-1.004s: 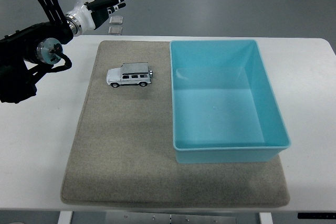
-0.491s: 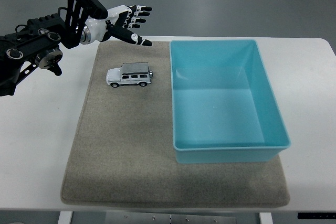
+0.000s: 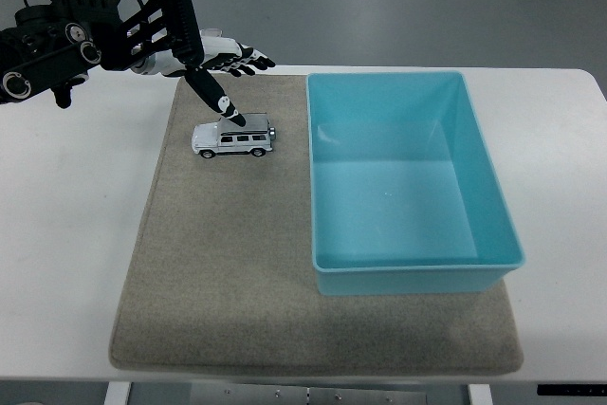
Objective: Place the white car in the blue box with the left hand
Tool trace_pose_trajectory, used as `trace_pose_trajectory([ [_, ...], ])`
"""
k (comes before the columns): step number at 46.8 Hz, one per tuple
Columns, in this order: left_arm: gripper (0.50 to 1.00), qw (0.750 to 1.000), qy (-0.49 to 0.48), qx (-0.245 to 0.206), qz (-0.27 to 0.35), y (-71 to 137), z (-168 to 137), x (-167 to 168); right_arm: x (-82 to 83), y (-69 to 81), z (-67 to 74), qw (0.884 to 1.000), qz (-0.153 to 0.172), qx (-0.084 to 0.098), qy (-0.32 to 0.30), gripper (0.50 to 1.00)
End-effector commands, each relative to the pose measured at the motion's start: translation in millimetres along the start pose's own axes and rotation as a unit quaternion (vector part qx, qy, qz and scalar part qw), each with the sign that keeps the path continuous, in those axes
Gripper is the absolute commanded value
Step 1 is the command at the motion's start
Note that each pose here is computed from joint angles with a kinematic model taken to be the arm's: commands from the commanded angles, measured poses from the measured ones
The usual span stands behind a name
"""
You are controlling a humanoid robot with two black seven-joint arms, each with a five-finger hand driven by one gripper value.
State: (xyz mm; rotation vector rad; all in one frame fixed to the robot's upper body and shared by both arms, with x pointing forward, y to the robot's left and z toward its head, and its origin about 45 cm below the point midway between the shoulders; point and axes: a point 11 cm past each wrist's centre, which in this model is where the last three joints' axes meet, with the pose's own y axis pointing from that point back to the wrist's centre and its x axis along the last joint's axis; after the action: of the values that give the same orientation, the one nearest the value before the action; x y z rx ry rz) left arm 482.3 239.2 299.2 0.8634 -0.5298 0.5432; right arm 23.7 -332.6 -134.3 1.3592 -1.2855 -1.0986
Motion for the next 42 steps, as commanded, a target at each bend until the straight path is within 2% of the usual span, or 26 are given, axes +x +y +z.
trace_pose_trajectory([
  [1, 0.996, 0.999, -0.046, 0.011, -0.017, -2.8, 3.6, -6.6, 0.0, 0.0, 0.0, 1.0, 0.0, 0.0, 0.0, 0.936],
  [10, 0.994, 0.992, -0.117, 0.042, -0.035, -10.3, 3.6, -16.3, 0.0, 0.0, 0.0, 1.0, 0.0, 0.0, 0.0, 0.936],
  [17, 0.994, 0.989, -0.119, 0.082, -0.033, -21.0, 0.7, -22.5, 0.0, 0.0, 0.0, 1.0, 0.0, 0.0, 0.0, 0.936],
  [31, 0.994, 0.988, -0.12, 0.085, -0.041, -31.6, 8.0, -31.9, 0.0, 0.0, 0.0, 1.0, 0.0, 0.0, 0.0, 0.936],
  [42, 0.994, 0.986, -0.118, 0.106, -0.042, -31.5, 4.7, -31.7, 0.0, 0.0, 0.0, 1.0, 0.0, 0.0, 0.0, 0.936],
])
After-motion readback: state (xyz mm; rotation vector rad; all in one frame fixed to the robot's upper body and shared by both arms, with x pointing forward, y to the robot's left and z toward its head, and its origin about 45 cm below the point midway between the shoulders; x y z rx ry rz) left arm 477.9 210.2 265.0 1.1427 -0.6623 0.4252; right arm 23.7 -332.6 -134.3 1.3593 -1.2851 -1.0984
